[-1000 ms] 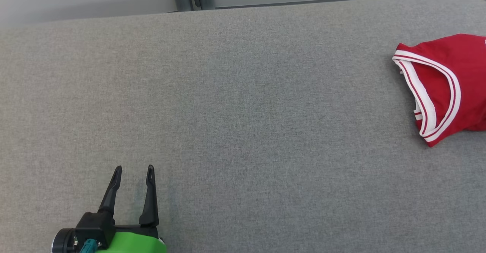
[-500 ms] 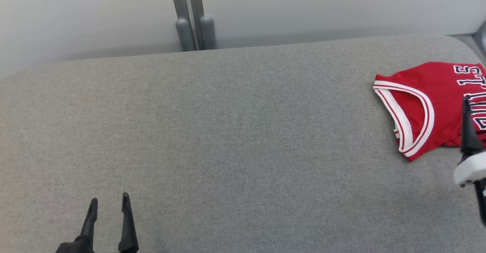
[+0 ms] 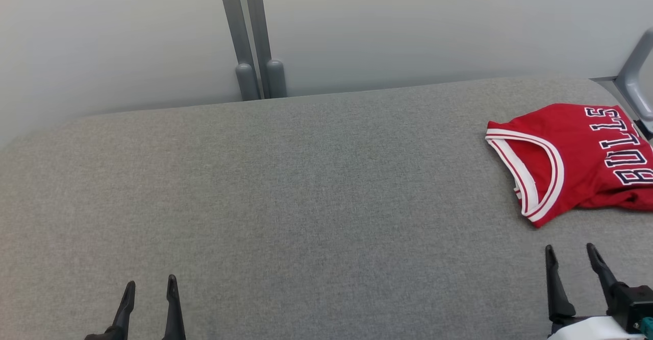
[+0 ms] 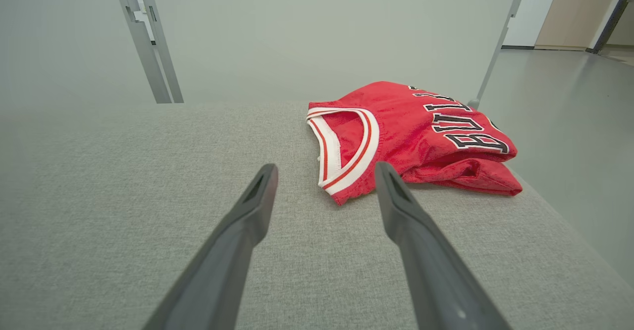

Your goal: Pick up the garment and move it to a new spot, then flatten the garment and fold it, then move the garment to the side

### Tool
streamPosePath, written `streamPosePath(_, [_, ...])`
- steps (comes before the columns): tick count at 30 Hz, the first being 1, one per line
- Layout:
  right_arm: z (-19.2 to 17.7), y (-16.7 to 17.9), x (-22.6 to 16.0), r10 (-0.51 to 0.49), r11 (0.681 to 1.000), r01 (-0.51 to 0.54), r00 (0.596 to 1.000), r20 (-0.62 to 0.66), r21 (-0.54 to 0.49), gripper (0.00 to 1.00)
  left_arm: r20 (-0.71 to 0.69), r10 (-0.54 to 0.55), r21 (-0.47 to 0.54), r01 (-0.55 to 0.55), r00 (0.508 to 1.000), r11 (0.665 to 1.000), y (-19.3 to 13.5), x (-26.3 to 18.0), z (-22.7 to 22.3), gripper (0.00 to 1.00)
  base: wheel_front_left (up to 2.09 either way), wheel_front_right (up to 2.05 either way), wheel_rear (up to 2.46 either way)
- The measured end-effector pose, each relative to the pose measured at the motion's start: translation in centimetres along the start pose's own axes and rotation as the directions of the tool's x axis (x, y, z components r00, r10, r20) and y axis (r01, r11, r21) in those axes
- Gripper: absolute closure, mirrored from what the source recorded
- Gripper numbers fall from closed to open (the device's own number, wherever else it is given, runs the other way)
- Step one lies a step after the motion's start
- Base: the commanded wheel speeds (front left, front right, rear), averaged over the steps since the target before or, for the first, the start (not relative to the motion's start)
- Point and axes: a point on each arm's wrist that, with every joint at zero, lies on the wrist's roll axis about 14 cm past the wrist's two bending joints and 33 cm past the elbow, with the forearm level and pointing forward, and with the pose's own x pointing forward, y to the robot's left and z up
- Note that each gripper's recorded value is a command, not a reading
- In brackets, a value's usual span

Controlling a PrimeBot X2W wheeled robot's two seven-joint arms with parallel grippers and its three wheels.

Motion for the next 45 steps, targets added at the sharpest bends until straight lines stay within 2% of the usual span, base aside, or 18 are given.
streamPosePath(9, [0.6,3.1,0.8,0.095,0.995,-0.095,0.995,0.022,0.011,0.00,0.003,-0.007,-0.003,0.007,1.000,1.000,-0.1,-0.1,0.0,0.00,0.00,0.00,0.00])
streamPosePath(10, [0.6,3.2,0.9,0.100,0.995,-0.100,0.995,0.022,0.010,1.00,0.001,-0.007,-0.004,0.007,1.000,1.000,-0.1,-0.2,0.0,1.00,0.00,0.00,0.00])
streamPosePath(15, [-1.0,3.6,0.4,0.094,0.995,-0.092,0.995,-0.031,0.045,1.00,-0.063,0.004,-0.016,-0.005,0.998,1.000,0.1,-0.9,-1.9,1.00,0.00,0.00,0.00])
streamPosePath(26, [-1.1,2.8,1.0,0.041,0.967,-0.026,0.998,-0.051,0.252,1.00,-0.087,0.046,-0.207,-0.064,0.995,0.976,0.8,-0.3,-1.9,1.00,0.00,0.00,0.00])
streamPosePath(36, [-1.0,2.5,1.7,0.010,0.907,0.018,0.998,-0.064,0.421,1.00,-0.091,0.061,-0.366,-0.090,0.994,0.926,1.1,0.7,-1.4,1.00,0.00,0.00,0.00])
streamPosePath(45, [-0.8,2.3,2.3,-0.008,0.834,0.045,0.998,-0.069,0.550,1.00,-0.096,0.065,-0.485,-0.103,0.993,0.868,1.2,1.4,-1.0,1.00,0.00,0.00,0.00])
